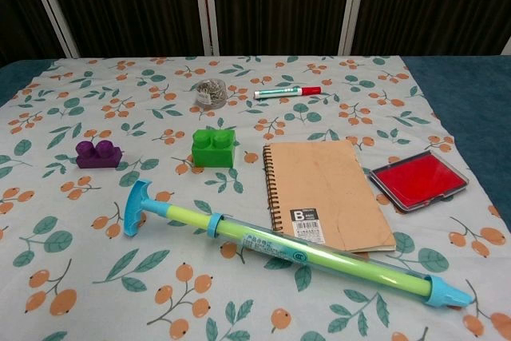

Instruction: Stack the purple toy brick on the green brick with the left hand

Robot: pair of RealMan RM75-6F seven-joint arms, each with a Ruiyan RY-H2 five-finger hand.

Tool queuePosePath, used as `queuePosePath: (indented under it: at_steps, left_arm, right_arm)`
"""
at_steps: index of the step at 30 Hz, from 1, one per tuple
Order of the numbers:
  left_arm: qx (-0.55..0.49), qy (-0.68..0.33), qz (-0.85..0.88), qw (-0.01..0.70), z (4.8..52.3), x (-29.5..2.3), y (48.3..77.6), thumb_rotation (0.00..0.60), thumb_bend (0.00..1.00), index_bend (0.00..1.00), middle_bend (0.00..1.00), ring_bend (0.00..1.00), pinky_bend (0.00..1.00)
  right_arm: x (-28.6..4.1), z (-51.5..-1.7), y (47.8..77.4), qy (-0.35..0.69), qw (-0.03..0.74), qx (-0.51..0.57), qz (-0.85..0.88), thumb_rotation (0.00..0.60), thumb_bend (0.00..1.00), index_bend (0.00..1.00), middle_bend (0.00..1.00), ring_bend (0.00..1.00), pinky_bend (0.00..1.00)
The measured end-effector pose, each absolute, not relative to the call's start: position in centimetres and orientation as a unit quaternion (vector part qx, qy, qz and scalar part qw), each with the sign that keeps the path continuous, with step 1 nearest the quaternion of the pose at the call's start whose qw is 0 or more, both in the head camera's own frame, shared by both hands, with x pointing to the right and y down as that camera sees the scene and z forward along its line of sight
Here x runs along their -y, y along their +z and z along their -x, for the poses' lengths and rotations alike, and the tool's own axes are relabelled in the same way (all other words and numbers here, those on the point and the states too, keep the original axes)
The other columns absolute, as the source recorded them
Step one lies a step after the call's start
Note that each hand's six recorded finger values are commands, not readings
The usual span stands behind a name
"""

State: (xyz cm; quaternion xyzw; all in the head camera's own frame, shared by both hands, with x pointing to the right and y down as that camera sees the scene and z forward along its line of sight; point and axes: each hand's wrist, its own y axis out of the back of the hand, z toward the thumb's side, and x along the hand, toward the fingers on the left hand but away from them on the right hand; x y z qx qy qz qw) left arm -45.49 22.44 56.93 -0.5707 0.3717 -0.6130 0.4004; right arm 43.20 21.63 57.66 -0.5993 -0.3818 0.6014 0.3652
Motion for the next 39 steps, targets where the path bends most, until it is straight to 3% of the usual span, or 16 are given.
queuePosePath:
  at_steps: [24, 28, 33, 39]
  left_arm:
    - [-0.368, -0.62, 0.574, 0.389, 45.8, -22.4, 57.4, 0.6, 0.22, 0.19, 0.12, 0.0, 0.0]
    - [-0.363, -0.618, 0.577, 0.392, 45.5, -22.1, 57.7, 0.6, 0.22, 0.21, 0.17, 0.0, 0.0]
    - [-0.358, -0.614, 0.579, 0.4, 44.6, -19.5, 58.7, 0.6, 0.22, 0.23, 0.23, 0.0, 0.0]
    - [-0.354, -0.63, 0.571, 0.388, 42.9, -14.3, 61.0, 0.6, 0.27, 0.32, 0.33, 0.0, 0.0]
  right_arm:
    - [-21.8, -43.3, 57.4, 0.603, 0.366, 0.383, 0.596, 0.6, 0.22, 0.03, 0.06, 0.09, 0.0]
    - [-21.9, -43.4, 57.2, 0.601, 0.366, 0.387, 0.596, 0.6, 0.22, 0.03, 0.06, 0.09, 0.0]
    - [-21.9, -43.3, 57.4, 0.601, 0.363, 0.384, 0.599, 0.6, 0.22, 0.03, 0.06, 0.09, 0.0]
    - [-21.8, -43.3, 57.7, 0.604, 0.36, 0.381, 0.599, 0.6, 0.22, 0.03, 0.06, 0.09, 0.0]
